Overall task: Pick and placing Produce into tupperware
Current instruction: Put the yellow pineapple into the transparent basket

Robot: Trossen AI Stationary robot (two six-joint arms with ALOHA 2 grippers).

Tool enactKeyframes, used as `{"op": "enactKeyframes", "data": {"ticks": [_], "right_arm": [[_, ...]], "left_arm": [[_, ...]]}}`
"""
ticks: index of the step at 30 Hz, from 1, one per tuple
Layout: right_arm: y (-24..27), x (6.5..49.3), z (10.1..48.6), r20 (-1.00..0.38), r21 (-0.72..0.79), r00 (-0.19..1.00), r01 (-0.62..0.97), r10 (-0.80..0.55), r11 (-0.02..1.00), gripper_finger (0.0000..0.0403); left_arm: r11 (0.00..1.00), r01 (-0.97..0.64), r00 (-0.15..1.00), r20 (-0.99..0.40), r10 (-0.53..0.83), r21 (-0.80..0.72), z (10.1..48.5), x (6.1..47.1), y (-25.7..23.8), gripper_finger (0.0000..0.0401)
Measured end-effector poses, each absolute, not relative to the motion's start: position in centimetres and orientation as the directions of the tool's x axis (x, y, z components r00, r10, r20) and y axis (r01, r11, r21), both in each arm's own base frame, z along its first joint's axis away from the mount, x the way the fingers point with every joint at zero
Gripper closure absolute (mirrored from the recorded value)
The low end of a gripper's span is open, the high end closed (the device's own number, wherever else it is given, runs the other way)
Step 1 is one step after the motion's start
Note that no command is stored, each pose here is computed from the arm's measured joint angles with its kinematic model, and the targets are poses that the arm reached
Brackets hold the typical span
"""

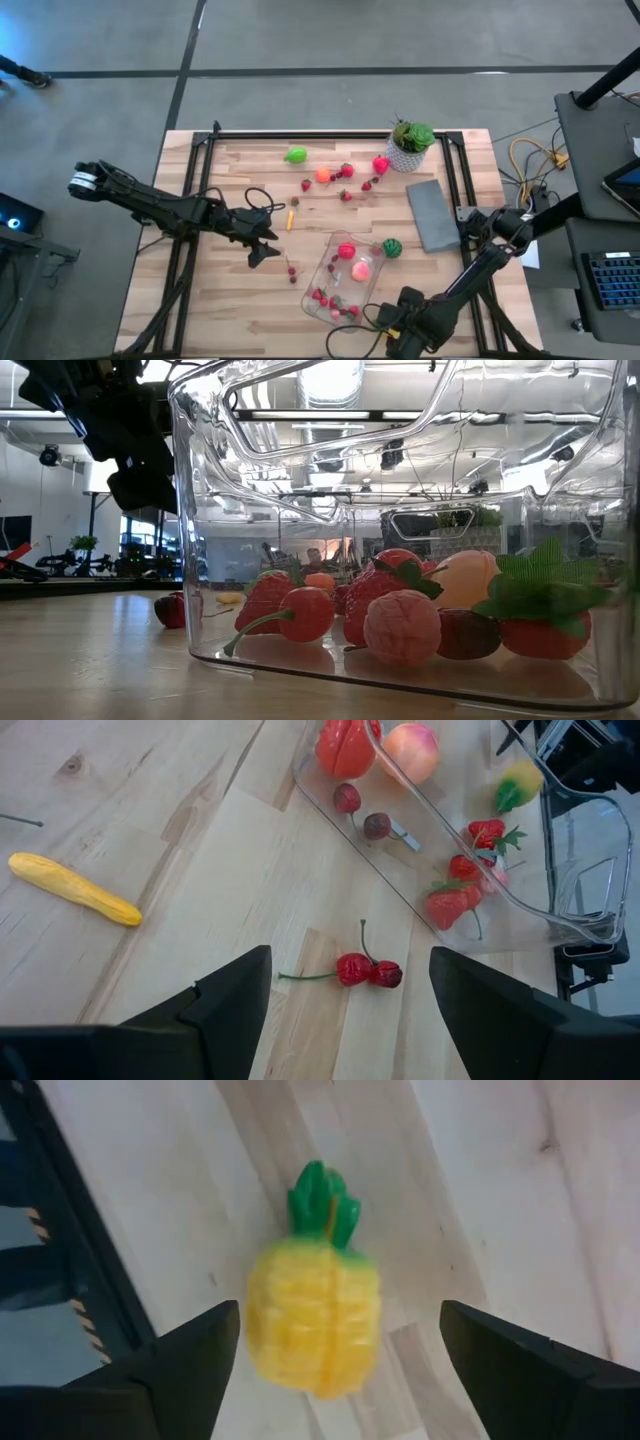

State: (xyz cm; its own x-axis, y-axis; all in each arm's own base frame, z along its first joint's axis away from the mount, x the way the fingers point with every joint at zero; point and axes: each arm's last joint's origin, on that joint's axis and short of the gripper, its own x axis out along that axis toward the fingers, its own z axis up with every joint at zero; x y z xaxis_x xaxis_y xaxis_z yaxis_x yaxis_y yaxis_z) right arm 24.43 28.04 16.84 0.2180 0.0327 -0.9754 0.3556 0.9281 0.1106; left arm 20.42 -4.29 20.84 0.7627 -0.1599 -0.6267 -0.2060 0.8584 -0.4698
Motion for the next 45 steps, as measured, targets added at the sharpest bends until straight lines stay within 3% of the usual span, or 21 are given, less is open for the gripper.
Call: {"op": "enactKeyframes", "data": {"ticks": [8, 24, 45], "right_arm": [[28.7, 24.6, 15.1, -0.986, 0.132, 0.142, 0.367, 0.085, 0.921, 0.0055], [28.2, 25.0, 15.3, -0.975, 0.104, 0.221, 0.394, 0.016, 0.913, 0.0076], [28.1, 25.3, 14.6, -0.979, 0.104, 0.205, 0.474, 0.006, 0.874, 0.0076]], "left_arm": [[0.857, -0.202, 0.768, -0.620, -0.161, -0.473, 20.9, 20.5, -4.3, 0.0144], [0.857, -0.198, 0.773, -0.613, -0.162, -0.477, 21.0, 20.5, -4.3, 0.0144], [0.857, -0.198, 0.773, -0.613, -0.162, -0.476, 21.0, 20.5, -4.3, 0.0144]]}}
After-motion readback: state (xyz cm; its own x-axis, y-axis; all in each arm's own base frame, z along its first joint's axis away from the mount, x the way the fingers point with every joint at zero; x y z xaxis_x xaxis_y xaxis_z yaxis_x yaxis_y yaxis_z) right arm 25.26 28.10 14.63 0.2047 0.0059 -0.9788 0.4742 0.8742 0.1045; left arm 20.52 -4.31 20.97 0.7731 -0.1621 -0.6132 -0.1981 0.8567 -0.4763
